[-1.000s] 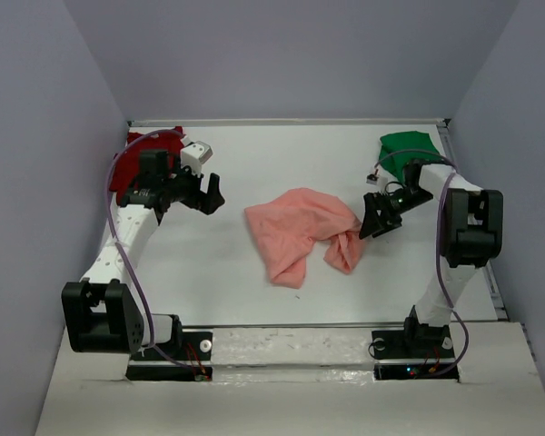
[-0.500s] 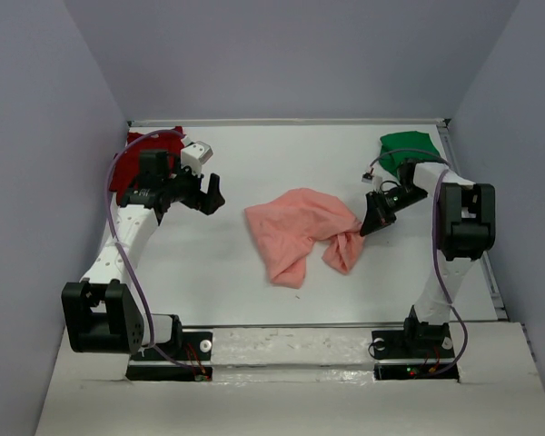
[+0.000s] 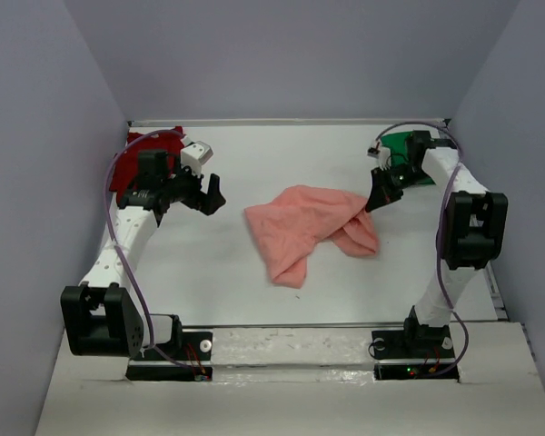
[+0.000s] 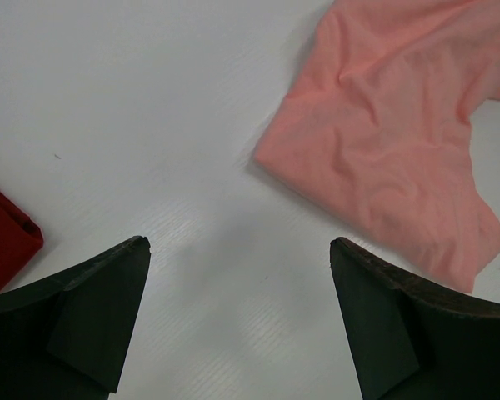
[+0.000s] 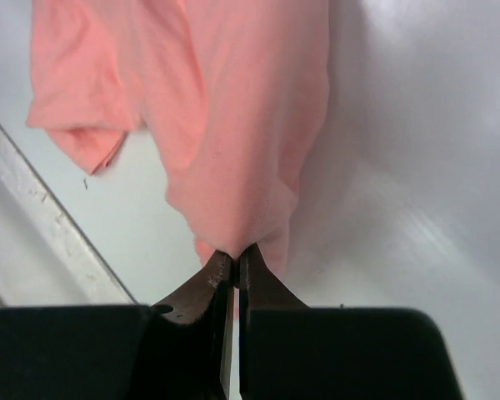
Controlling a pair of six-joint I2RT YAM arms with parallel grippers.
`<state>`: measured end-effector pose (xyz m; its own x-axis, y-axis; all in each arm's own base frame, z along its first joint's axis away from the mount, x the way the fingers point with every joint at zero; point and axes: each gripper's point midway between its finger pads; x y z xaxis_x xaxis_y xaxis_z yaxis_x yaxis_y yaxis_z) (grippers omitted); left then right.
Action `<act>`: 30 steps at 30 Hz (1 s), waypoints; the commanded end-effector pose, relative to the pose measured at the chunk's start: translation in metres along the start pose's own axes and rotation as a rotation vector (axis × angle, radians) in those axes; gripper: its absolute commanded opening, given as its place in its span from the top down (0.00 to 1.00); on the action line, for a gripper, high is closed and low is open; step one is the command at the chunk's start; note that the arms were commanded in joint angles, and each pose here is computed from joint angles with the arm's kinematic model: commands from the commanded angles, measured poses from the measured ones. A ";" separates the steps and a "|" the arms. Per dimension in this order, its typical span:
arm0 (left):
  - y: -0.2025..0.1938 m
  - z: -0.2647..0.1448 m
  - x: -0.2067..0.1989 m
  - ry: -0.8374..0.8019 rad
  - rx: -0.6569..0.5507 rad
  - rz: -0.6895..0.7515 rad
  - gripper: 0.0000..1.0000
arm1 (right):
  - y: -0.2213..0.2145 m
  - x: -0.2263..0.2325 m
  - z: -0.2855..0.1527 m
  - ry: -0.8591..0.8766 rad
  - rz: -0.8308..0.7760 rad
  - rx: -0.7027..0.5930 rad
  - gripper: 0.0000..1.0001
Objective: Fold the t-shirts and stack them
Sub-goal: Flatten out the tshirt
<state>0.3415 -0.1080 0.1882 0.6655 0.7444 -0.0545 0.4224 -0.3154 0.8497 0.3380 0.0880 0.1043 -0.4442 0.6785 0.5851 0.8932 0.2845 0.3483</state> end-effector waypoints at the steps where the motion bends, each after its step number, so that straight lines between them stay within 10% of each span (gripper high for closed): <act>1: 0.006 -0.005 -0.009 -0.025 -0.030 0.021 0.01 | 0.076 0.049 -0.071 -0.159 -0.267 -0.218 1.00; 9: 0.011 -0.002 -0.014 -0.034 -0.031 0.034 0.01 | 0.113 0.056 -0.107 -0.509 -0.429 -0.280 1.00; 19: 0.005 0.000 -0.025 -0.060 -0.019 0.054 0.01 | 0.126 0.069 -0.101 -0.514 -0.483 -0.323 1.00; 30: 0.005 0.002 -0.027 -0.054 -0.012 0.069 0.01 | 0.083 0.136 -0.031 0.024 -0.378 -0.157 1.00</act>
<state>0.3305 -0.1286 0.1824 0.7132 0.6987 -0.0562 0.4088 -0.3495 0.8430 0.3888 0.1500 0.2488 -0.7283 0.6608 0.1815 0.5670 0.4323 0.7012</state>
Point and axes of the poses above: each gripper's point midway between its finger pads, its own z axis out along the fingers, its own x axis along the line the jaws close on, y = z × x, and after that the axes turned 5 degrees about z, right-handed
